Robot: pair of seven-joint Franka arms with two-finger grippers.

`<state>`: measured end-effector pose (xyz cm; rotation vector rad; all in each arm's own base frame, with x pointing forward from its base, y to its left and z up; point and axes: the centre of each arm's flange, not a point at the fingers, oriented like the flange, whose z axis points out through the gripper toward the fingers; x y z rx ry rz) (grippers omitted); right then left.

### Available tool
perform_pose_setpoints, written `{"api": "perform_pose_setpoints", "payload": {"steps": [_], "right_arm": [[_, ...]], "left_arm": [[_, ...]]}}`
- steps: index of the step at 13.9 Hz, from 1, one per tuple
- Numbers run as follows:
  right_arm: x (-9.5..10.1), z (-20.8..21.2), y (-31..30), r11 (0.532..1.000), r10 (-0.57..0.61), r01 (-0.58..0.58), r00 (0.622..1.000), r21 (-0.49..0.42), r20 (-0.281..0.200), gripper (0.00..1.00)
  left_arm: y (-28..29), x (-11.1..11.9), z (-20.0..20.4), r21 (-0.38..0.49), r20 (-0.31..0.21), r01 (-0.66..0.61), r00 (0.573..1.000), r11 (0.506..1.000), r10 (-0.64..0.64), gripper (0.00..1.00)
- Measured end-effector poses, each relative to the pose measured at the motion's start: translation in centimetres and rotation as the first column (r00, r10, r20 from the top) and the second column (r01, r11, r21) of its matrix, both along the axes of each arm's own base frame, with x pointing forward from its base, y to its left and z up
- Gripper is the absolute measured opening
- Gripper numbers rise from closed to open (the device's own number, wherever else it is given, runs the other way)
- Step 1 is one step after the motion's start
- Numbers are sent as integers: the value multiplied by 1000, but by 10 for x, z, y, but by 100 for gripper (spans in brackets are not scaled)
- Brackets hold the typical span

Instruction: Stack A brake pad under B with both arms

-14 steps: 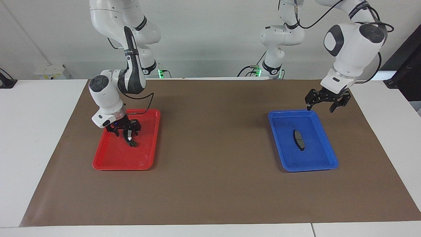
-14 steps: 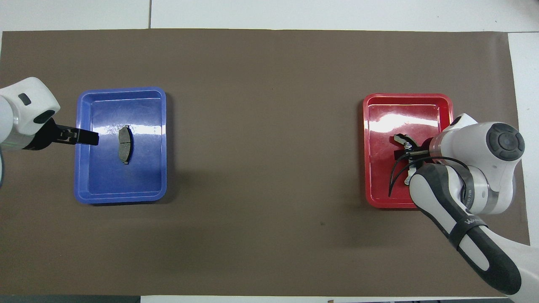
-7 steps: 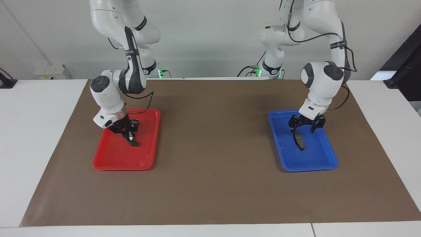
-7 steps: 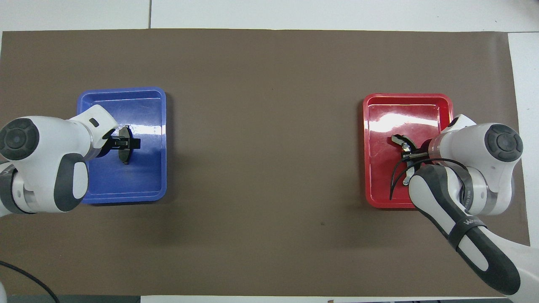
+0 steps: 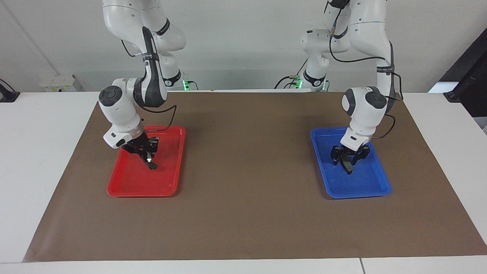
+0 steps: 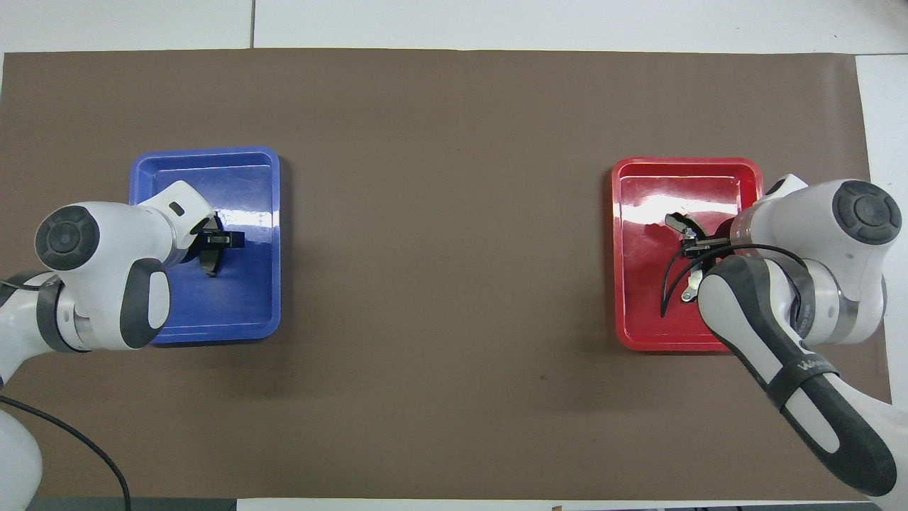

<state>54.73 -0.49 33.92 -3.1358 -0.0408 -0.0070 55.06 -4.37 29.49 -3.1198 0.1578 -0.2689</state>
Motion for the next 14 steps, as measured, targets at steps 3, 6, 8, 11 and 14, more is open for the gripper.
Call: {"api": "perform_pose_setpoints", "payload": {"steps": [3, 6, 8, 11, 14], "right_arm": [[17, 46, 24, 1000, -22, 22, 1000, 3, -16, 42], [21, 77, 43, 999, -53, 53, 998, 3, -34, 42], [22, 101, 60, 997, -80, 80, 995, 0, -52, 42], [20, 122, 104, 993, -114, 114, 993, 0, -41, 42], [14, 121, 141, 995, -102, 102, 994, -1, -37, 42]], "left_arm": [[3, -1, 7, -1, -9, -8, 1000, 1000, 8, 39], [-5, -2, 30, 2, -71, -3, 997, 1000, 3, 38], [-38, 4, 66, -5, -87, -19, 996, 1000, 18, 38], [-129, 2, 97, -48, -39, -104, 994, 993, 102, 38], [-225, -13, 86, -102, -9, -145, 989, 984, 145, 38]]}}
